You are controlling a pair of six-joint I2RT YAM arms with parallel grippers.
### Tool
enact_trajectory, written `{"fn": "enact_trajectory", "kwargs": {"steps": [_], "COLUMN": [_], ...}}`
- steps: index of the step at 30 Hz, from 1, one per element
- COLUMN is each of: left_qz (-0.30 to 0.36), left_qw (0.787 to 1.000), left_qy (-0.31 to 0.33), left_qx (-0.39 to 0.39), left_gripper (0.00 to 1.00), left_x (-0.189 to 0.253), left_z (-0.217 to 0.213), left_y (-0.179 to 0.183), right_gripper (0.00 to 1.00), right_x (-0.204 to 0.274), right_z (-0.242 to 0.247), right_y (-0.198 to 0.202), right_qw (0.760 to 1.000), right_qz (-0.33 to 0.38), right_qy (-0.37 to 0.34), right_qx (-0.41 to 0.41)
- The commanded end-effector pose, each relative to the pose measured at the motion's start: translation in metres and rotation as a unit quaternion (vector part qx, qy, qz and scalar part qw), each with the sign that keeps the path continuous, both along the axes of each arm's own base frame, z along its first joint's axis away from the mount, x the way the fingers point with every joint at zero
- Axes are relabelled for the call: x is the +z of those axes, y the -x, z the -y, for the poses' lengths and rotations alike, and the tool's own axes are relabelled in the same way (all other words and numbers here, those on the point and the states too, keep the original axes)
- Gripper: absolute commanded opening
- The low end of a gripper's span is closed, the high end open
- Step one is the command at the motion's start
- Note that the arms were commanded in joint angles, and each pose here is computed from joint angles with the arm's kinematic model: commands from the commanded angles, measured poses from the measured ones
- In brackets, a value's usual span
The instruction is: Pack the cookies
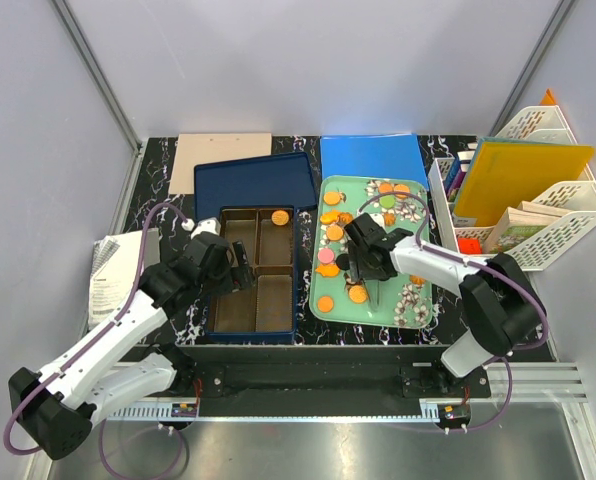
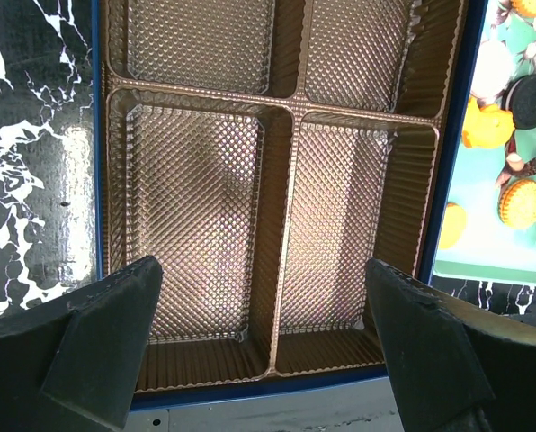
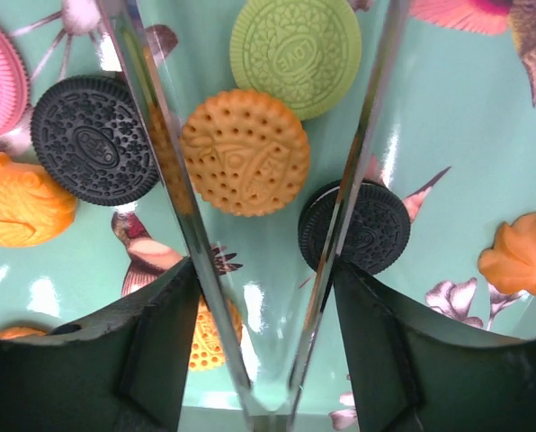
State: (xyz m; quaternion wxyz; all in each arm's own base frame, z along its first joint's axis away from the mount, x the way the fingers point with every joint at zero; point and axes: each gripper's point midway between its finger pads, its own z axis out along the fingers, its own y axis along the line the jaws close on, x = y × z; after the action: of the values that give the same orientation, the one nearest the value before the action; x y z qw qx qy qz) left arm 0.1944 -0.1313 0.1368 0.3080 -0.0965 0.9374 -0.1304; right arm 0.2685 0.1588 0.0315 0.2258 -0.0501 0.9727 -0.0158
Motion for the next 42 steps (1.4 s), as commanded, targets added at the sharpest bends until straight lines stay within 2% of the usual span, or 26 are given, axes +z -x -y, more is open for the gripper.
{"fn": "enact_trajectory", "kwargs": {"steps": [1, 5, 8, 16, 28, 36, 42], "left_qz": [0.011, 0.010, 0.009, 0.013, 0.012, 0.011, 0.006], "left_qw": [1.000, 1.000, 1.000, 1.000, 1.000, 0.999, 0.999], "left_qy": [0.024, 0.024, 0.023, 0.019, 0.026, 0.035, 0.036], "left_qx": [-0.006, -0.008, -0.009, -0.005, -0.006, 0.002, 0.004], "left_gripper": [0.99, 0.99, 0.99, 0.99, 0.99, 0.99, 0.99], "left_x": [0.008, 0.009, 0.009, 0.011, 0.011, 0.009, 0.007], "left_z": [0.008, 0.009, 0.010, 0.009, 0.018, 0.022, 0.022], "left_y": [-0.001, -0.002, -0.002, -0.006, -0.014, -0.018, -0.017], "right_gripper": [0.63, 0.50, 0.45, 0.48, 0.52, 0.52, 0.54], "right_x": [-0.018, -0.022, -0.017, 0.069, 0.148, 0.164, 0.147], "right_z": [-0.009, -0.007, -0.002, 0.006, 0.012, 0.003, -0.009], "right_y": [0.009, 0.011, 0.011, -0.004, -0.002, -0.017, -0.029], "right_qw": [0.999, 0.999, 0.999, 0.996, 0.995, 0.993, 0.995], "right_qz": [-0.022, -0.028, -0.021, 0.063, 0.089, 0.107, 0.087], "right_qy": [-0.043, -0.039, -0.030, -0.042, -0.035, -0.035, -0.026], "right_qx": [-0.020, -0.025, -0.034, -0.044, -0.007, 0.019, 0.042]}}
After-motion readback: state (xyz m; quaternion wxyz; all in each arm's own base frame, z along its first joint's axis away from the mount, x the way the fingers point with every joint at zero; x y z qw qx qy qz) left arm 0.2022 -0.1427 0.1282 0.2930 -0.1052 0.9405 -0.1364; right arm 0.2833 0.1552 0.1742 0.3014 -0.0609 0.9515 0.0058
